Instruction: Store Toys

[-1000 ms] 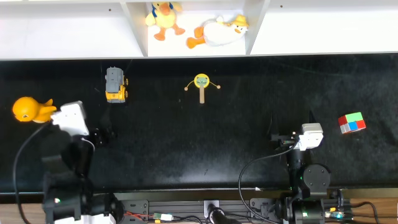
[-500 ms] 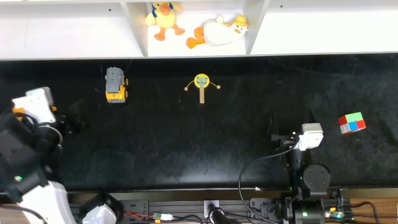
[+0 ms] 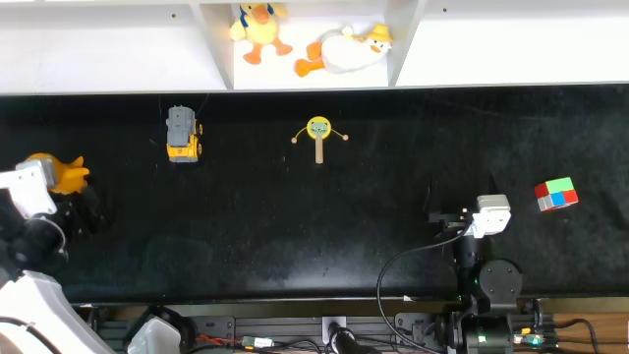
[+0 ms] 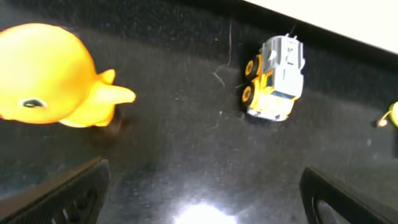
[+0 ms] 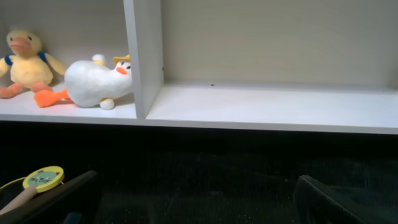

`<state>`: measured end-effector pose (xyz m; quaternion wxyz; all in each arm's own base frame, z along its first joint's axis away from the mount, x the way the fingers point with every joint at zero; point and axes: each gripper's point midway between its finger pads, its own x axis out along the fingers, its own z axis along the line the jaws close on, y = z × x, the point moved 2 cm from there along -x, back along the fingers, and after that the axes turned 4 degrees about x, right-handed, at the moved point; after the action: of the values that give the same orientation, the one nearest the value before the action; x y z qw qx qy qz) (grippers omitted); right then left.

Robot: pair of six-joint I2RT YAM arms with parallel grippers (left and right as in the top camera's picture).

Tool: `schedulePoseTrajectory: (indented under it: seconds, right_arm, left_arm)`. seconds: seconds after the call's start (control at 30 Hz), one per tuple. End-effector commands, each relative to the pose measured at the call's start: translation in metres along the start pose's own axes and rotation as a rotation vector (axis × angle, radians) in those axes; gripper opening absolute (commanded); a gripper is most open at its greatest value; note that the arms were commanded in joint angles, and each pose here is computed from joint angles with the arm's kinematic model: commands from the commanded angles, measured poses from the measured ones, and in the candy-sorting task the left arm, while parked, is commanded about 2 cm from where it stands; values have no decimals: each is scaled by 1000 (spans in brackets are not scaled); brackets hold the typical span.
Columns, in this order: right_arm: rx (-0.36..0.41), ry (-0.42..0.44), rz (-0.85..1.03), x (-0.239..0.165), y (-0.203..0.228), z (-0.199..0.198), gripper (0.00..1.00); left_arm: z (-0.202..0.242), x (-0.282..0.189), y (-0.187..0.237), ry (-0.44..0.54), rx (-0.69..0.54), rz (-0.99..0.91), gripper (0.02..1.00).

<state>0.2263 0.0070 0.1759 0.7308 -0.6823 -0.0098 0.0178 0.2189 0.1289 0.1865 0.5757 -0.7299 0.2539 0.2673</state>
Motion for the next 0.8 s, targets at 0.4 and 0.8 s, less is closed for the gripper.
schedulePoseTrajectory:
  seconds: [0.4,0.8]
  right_arm:
    - [5,-3,2,0,4,0,996]
    - [5,-3,2,0,4,0,996]
  left_arm:
    - [60,-47,-10,-237,204,244,996]
    - [107,-13,-12,-222,257,259,998]
